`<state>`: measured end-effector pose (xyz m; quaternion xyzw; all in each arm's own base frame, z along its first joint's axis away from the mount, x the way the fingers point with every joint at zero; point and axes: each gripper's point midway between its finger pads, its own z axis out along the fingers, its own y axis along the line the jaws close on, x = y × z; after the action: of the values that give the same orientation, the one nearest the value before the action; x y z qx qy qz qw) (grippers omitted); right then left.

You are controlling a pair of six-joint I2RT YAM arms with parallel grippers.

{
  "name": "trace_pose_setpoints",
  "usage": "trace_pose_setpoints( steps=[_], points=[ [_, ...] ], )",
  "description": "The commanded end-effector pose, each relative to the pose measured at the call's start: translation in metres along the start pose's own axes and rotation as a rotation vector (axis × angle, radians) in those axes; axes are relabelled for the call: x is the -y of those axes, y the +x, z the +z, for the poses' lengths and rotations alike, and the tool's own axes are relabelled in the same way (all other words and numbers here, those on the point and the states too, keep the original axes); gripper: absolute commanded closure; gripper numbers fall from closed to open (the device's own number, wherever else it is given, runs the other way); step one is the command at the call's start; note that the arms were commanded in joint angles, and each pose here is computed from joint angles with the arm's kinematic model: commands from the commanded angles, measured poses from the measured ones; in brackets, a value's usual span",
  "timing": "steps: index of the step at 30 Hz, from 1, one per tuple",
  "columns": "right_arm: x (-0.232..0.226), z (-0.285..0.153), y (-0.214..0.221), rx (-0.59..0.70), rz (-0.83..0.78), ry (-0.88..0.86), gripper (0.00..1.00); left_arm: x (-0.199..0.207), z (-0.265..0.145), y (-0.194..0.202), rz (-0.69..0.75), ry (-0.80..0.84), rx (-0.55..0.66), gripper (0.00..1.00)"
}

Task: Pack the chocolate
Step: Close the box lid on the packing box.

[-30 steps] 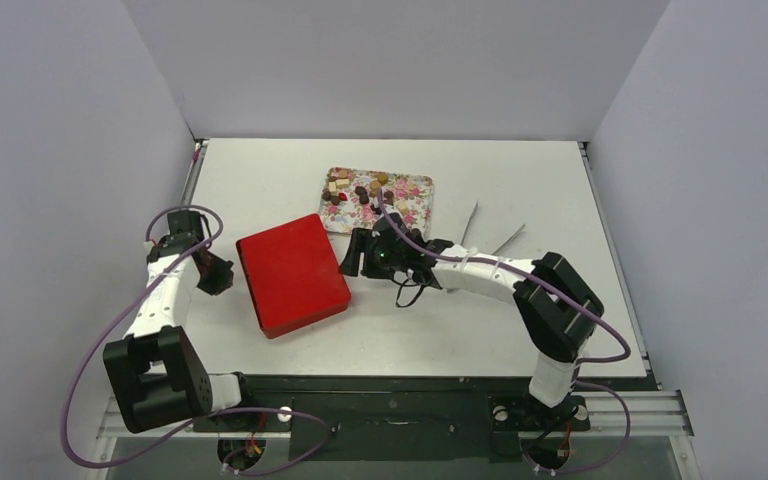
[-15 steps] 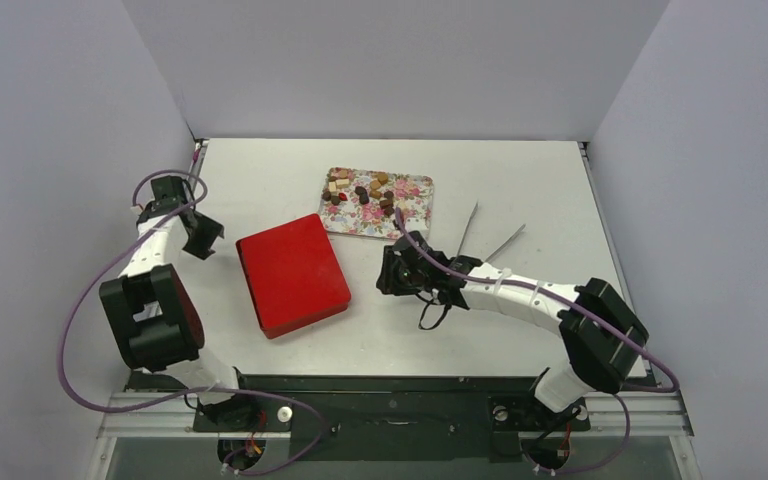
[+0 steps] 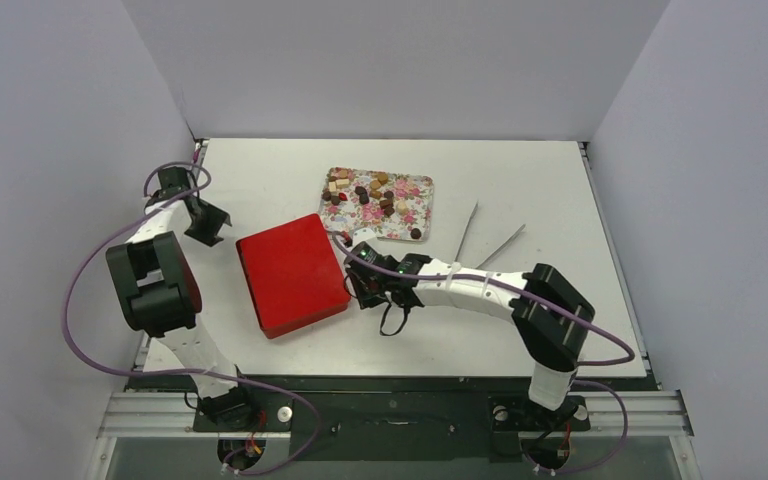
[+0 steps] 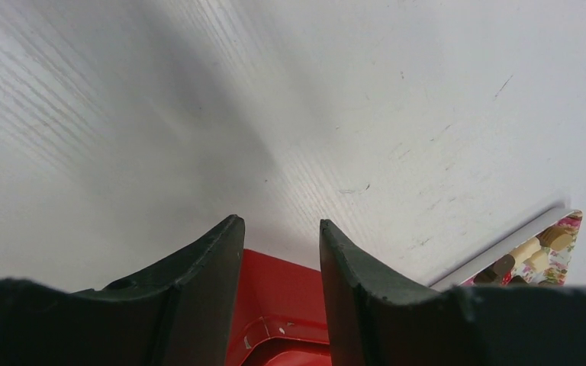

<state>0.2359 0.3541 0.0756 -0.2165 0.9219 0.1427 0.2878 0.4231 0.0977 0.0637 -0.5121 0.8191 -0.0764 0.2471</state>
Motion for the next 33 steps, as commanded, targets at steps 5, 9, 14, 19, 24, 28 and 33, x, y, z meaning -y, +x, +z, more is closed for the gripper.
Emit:
trace_pose_setpoints(
  steps=[5, 9, 14, 19, 24, 28, 33],
  points=[
    [-0.023, 0.008, -0.005, -0.023, -0.175, 0.011, 0.74, 0.026, 0.013, -0.005, -0.011, 0.06, 0.004, 0.64],
    [-0.031, 0.01, -0.006, -0.027, -0.222, 0.002, 0.73, 0.027, 0.019, -0.001, -0.008, 0.056, -0.009, 0.67],
    [-0.036, 0.018, -0.009, -0.023, -0.26, -0.008, 0.73, 0.027, 0.026, 0.004, -0.005, 0.048, -0.031, 0.69],
    [-0.041, 0.028, -0.011, -0.024, -0.287, -0.017, 0.73, 0.026, 0.031, 0.008, 0.001, 0.042, -0.051, 0.7],
    [-0.045, 0.03, -0.016, -0.019, -0.286, -0.027, 0.73, 0.025, 0.034, 0.012, 0.003, 0.042, -0.067, 0.73],
    [-0.047, 0.03, -0.017, -0.02, -0.287, -0.032, 0.73, 0.024, 0.035, 0.016, 0.008, 0.043, -0.078, 0.75],
    [-0.051, 0.029, -0.018, -0.018, -0.289, -0.04, 0.73, 0.027, 0.035, 0.022, 0.009, 0.052, -0.088, 0.8]
  ],
)
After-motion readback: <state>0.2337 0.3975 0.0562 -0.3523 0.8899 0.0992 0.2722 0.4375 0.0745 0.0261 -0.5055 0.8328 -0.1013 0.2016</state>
